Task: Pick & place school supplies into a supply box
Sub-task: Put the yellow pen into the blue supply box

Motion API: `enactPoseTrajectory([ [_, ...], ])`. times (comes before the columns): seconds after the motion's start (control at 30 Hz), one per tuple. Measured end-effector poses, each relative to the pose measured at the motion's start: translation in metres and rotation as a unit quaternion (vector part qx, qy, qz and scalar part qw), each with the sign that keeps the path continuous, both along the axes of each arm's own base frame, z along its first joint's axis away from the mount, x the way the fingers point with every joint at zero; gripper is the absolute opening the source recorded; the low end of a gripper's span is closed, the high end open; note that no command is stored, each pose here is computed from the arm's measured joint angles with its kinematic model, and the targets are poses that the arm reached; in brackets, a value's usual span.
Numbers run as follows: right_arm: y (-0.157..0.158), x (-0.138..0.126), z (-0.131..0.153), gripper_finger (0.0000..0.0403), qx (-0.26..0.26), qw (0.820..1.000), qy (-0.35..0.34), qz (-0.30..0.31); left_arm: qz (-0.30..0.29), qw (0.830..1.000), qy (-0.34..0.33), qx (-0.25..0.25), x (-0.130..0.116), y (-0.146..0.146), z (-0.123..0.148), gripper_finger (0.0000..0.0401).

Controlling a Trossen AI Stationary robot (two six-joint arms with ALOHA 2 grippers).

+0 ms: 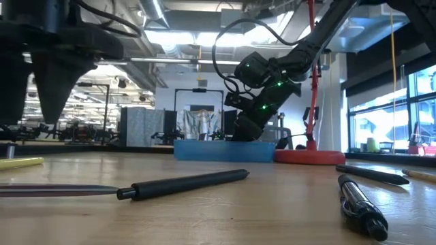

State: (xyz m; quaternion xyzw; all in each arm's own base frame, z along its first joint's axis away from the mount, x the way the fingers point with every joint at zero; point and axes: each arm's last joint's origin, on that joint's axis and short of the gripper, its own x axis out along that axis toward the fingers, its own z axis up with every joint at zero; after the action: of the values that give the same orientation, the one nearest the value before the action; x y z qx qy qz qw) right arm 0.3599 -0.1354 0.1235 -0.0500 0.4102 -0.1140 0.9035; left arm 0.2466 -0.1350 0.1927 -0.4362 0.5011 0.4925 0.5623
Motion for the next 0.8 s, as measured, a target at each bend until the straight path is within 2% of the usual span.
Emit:
enactPoseTrajectory([
  [0.43, 0.0, 0.0, 0.0, 0.0067, -0.002, 1.0, 0.001, 0.002, 0.055, 0.998, -0.033, 0.029, -0.008, -0.014, 0.0, 0.0224],
  [0.7, 0.0, 0.0, 0.0, 0.0068, -0.003, 1.0, 0.001, 0.003, 0.057, 0.997, -0.034, 0.029, -0.008, -0.014, 0.001, 0.0224],
  [0.8, 0.0, 0.0, 0.0, 0.0082, -0.003, 1.0, 0.001, 0.003, 0.057, 0.997, -0.034, 0.029, -0.008, -0.014, 0.0, 0.0224],
])
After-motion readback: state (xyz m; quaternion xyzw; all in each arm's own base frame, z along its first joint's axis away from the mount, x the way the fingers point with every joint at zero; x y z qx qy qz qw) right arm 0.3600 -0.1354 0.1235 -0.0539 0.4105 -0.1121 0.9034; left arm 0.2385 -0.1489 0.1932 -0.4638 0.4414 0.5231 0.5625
